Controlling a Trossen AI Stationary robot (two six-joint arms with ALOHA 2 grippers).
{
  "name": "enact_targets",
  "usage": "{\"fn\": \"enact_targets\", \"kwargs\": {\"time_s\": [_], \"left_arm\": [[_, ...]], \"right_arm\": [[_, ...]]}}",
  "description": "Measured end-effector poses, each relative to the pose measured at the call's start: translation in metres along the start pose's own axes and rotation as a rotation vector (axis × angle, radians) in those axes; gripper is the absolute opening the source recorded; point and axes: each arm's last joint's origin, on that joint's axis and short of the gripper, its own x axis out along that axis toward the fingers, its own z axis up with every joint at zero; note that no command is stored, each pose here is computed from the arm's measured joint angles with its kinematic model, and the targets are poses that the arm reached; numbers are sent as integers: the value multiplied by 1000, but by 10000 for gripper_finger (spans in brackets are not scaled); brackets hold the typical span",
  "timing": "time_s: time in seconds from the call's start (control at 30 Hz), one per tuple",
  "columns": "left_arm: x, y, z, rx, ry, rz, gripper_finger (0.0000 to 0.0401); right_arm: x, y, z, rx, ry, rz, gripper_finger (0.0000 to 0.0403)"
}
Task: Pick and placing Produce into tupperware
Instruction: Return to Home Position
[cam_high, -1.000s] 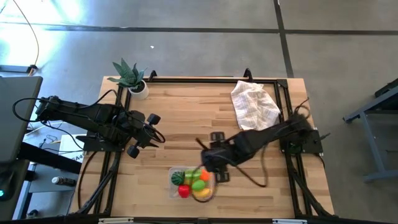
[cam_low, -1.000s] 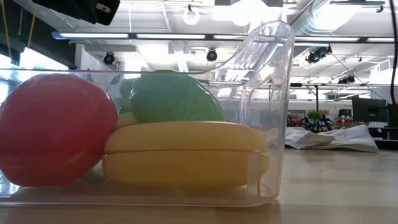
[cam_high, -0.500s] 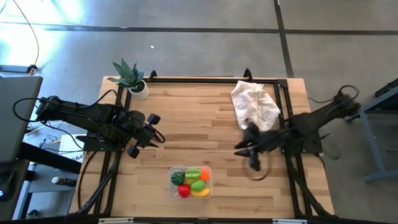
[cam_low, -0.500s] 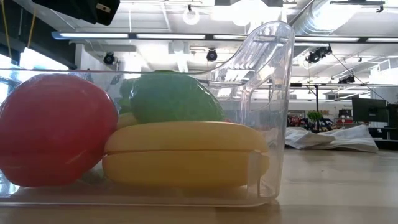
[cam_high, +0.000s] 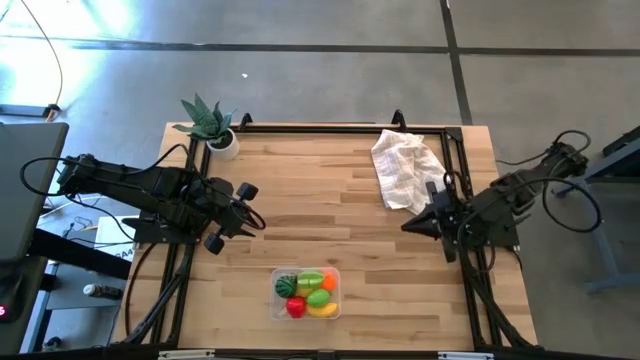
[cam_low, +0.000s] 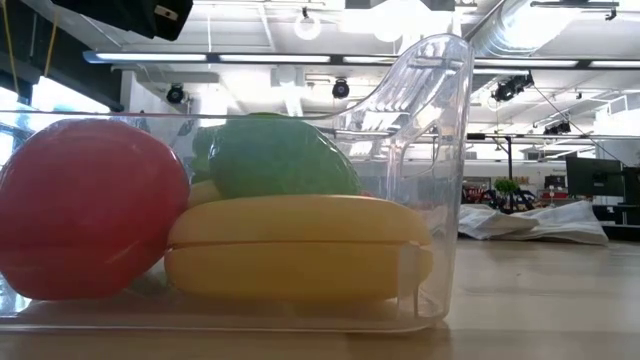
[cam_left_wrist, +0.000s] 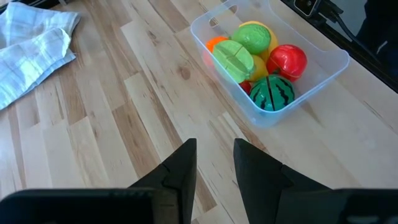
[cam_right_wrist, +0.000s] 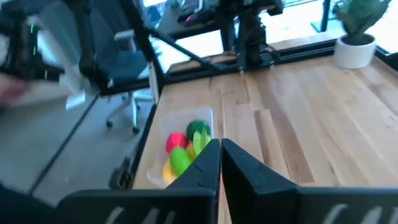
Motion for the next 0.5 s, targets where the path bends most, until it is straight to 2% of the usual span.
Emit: {"fn": "enact_targets", "kwargs": {"time_s": [0.27,0.5], "left_arm": [[0,0,0,0,0,0,95],[0,0,0,0,1,0,95]], "right_arm": [[-3,-9,-41,-68,-17,48,1],[-18,-28,-63,-51,-194,48,0]]}}
